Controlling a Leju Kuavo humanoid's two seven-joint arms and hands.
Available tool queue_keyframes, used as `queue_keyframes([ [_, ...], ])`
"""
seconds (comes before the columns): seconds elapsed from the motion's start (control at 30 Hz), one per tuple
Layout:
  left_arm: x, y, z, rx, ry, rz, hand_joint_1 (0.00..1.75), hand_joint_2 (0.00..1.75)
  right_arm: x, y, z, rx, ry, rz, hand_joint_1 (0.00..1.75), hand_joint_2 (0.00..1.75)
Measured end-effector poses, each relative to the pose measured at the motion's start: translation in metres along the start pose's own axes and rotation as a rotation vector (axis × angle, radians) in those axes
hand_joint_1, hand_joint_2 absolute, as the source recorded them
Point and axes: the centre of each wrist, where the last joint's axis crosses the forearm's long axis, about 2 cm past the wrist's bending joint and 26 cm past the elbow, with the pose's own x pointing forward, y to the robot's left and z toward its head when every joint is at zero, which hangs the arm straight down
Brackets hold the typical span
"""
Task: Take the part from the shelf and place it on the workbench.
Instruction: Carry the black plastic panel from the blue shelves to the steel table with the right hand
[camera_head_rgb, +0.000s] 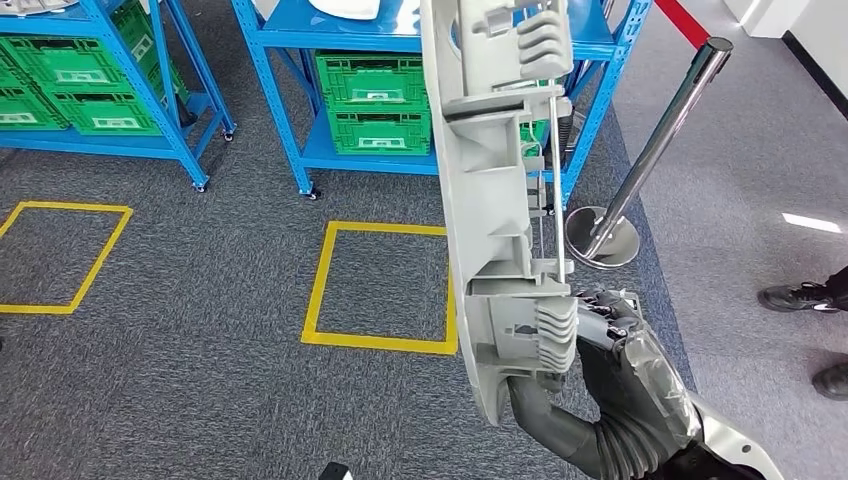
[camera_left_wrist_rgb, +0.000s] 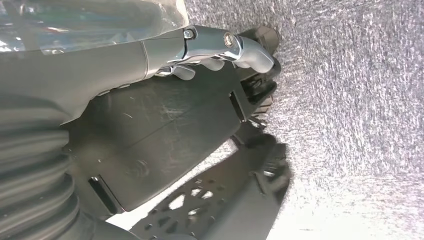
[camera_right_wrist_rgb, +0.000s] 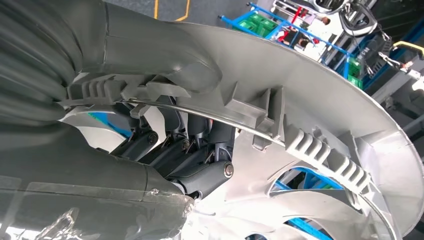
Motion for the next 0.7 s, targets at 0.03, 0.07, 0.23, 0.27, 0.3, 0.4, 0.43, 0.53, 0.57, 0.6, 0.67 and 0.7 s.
queue_keyframes([
  [0.03, 0.0, 0.0, 0.0, 0.0, -0.001, 0.0, 0.0, 1.75, 0.0, 0.0, 0.0, 0.0, -0.001, 0.001, 1.75, 1.75],
  [0.07, 0.001, 0.0, 0.0, 0.0, -0.002, -0.001, 0.0, 1.75, 0.0, 0.0, 0.0, 0.0, -0.001, 0.001, 1.75, 1.75],
  [0.23, 0.003, 0.001, -0.001, -0.001, -0.014, -0.008, 0.0, 1.75, 0.0, 0.0, 0.0, 0.0, 0.0, 0.001, 1.75, 1.75],
  [0.27, 0.003, 0.001, -0.001, -0.001, -0.016, -0.009, 0.0, 1.75, 0.0, 0.0, 0.0, 0.001, 0.0, 0.001, 1.75, 1.75],
  [0.3, 0.003, 0.001, -0.001, -0.001, -0.015, -0.009, 0.0, 1.75, -0.001, 0.0, 0.0, 0.001, 0.0, 0.001, 1.75, 1.75],
  [0.4, -0.003, 0.0, 0.001, -0.002, -0.002, -0.009, 0.0, 1.75, -0.001, 0.0, 0.0, 0.001, 0.001, 0.0, 1.75, 1.75],
  [0.43, -0.005, 0.0, 0.002, -0.003, 0.003, -0.01, 0.0, 1.75, -0.001, 0.0, 0.0, 0.001, 0.0, 0.001, 1.75, 1.75],
  [0.53, -0.009, 0.0, 0.004, -0.006, 0.011, -0.017, 0.0, 1.75, -0.001, 0.0, 0.0, 0.001, -0.001, 0.003, 1.75, 1.75],
  [0.57, -0.009, 0.0, 0.004, -0.007, 0.011, -0.019, 0.0, 1.75, -0.001, -0.001, 0.0, 0.0, -0.002, 0.003, 1.75, 1.75],
  [0.6, -0.009, 0.0, 0.004, -0.007, 0.011, -0.02, 0.0, 1.75, -0.001, -0.001, 0.0, 0.0, -0.001, 0.004, 1.75, 1.75],
  [0.67, -0.009, -0.001, 0.004, -0.01, 0.009, -0.02, 0.0, 1.75, -0.001, -0.001, 0.0, 0.0, -0.001, 0.006, 1.75, 1.75],
  [0.7, -0.009, -0.001, 0.004, -0.011, 0.009, -0.021, 0.0, 1.75, -0.001, -0.001, 0.001, -0.001, 0.0, 0.006, 1.75, 1.75],
])
